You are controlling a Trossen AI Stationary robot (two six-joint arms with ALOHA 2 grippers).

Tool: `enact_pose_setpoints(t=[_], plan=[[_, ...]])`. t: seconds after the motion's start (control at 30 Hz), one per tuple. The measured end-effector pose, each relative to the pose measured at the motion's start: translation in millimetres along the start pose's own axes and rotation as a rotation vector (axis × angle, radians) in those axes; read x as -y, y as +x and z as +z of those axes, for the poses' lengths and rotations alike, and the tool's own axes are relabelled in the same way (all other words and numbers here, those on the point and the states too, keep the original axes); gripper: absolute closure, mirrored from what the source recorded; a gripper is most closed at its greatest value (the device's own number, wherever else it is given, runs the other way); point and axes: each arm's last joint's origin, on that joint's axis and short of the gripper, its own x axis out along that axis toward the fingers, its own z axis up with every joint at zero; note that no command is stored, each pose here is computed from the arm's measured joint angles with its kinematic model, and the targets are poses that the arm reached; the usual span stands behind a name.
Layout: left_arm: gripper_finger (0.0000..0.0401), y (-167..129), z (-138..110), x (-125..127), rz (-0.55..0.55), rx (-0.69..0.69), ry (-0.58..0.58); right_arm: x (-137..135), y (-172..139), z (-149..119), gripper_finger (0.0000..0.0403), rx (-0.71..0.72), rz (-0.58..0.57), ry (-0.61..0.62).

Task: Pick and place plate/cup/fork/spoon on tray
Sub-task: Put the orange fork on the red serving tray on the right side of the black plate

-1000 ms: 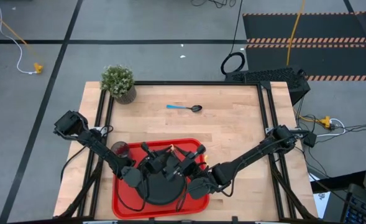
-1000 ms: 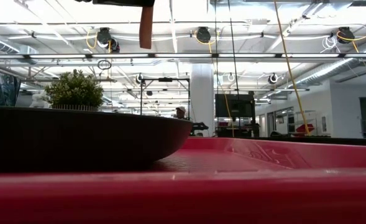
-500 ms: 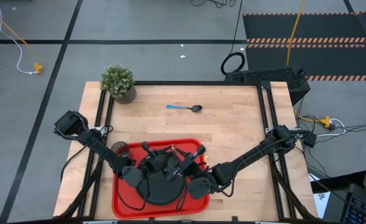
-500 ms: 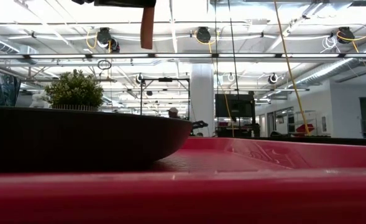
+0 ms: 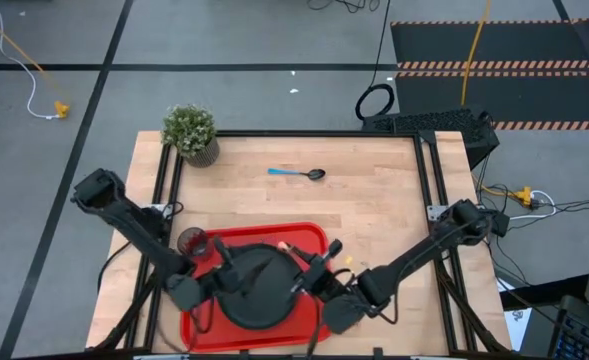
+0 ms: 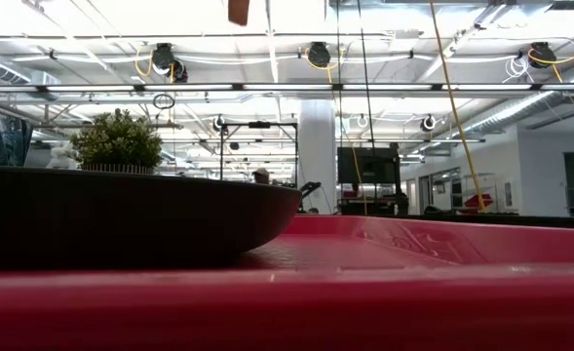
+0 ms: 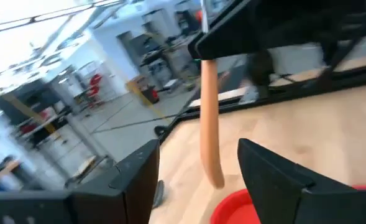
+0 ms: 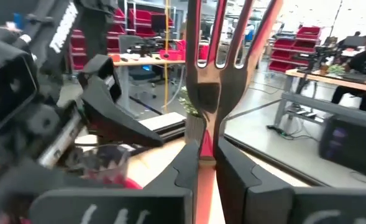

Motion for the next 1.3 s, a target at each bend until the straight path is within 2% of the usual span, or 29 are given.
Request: enact_pose_setpoints(t=[0.07,0.17,0.2,0.33,0.4,0.53,0.7,0.87,1.0,1.07,1.3], plan=[[0.0179,-15,7,-7,-0.091,0.029,-0.011,-2,-9,1,0.038,0.001,0.021,0.025],[0.0179,-36,21,-23,-0.271,0.081,-0.105,-5,-22,0,0.038,0.0,0.052,0.075],[0.0179,-41,25,-28,-0.298,0.079,-0.125,-6,-26,-1,0.038,-0.004,0.063,0.097],[0.0188,-58,44,-36,-0.394,0.007,-0.117,-7,-37,-8,0.038,-0.034,0.092,0.188],[0.02,-65,54,-35,-0.519,-0.052,-0.11,-8,-40,-13,0.038,-0.076,0.138,0.238],[0.0232,-67,57,-20,-0.752,-0.222,-0.072,-7,-40,-26,0.038,-0.229,0.247,0.34],[0.0263,-68,35,15,-0.918,-0.389,0.039,2,-27,-45,0.038,-0.563,0.286,0.472],[0.0278,-64,-1,56,-0.912,-0.521,0.132,11,-18,-57,0.038,-0.837,0.252,0.528],[0.0284,-59,-22,77,-0.866,-0.603,0.135,17,-10,-62,0.038,-1.04,0.214,0.584],[0.0287,-55,-30,82,-0.843,-0.636,0.135,21,-7,-65,0.038,-1.115,0.172,0.605],[0.0307,-32,-49,81,-0.749,-0.749,0.182,35,7,-70,0.038,-1.218,0.01,0.661]])
